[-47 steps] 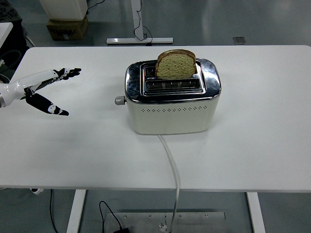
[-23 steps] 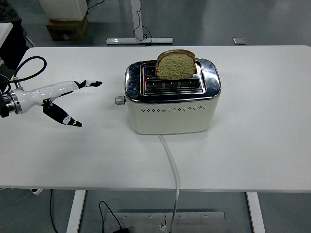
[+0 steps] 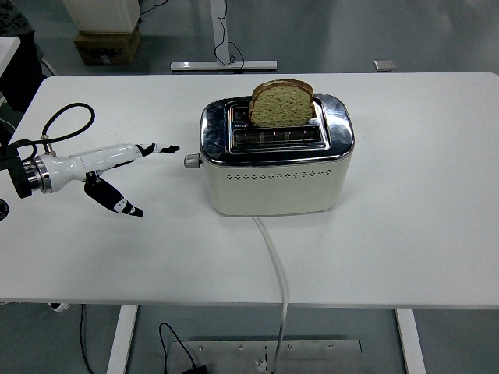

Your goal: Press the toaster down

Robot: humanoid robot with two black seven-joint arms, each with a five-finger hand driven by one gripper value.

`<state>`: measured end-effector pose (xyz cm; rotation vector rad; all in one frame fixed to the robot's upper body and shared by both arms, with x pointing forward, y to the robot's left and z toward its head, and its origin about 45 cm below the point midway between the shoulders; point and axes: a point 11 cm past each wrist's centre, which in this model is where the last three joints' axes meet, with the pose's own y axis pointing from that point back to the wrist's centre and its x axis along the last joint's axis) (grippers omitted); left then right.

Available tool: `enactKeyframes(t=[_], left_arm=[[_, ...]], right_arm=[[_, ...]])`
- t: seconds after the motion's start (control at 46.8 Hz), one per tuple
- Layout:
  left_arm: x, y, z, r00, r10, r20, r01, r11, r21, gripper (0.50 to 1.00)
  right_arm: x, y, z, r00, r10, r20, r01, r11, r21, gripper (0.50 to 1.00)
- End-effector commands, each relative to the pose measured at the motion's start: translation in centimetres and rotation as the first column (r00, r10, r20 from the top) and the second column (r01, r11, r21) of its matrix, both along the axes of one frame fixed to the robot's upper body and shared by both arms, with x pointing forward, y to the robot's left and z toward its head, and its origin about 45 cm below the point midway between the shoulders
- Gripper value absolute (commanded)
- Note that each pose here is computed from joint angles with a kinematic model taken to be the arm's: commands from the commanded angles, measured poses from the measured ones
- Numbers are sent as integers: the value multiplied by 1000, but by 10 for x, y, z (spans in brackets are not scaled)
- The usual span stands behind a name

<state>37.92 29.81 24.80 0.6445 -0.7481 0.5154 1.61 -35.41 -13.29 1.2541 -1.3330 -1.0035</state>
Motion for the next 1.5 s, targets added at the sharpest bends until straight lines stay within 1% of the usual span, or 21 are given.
enactKeyframes(t=[0.0,0.62,0.919,1.026,1.325,1.474], left_arm=[[-3,-4,0,1000,-19,2,19,1000,5,1000],[-3,-9,-2,1000,-26,3,26,1000,0,1000],[-5,-10,-10,1000,-24,-13,25,1000,3,1000],[-4,-17,-14,999,-33,-22,33,999,-8,1000],[-2,-15,-24,999,-15,-40,15,1000,-2,1000],[-4,-13,-28,999,-12,-49,11,1000,-2,1000]], right_arm=[[0,0,0,1000,0,0,0,1000,0,998],[0,0,0,1000,0,0,0,1000,-1,998],[0,0,0,1000,0,0,0,1000,0,998],[0,0,0,1000,0,0,0,1000,0,998],[0,0,0,1000,0,0,0,1000,-1,998],[0,0,0,1000,0,0,0,1000,0,998]])
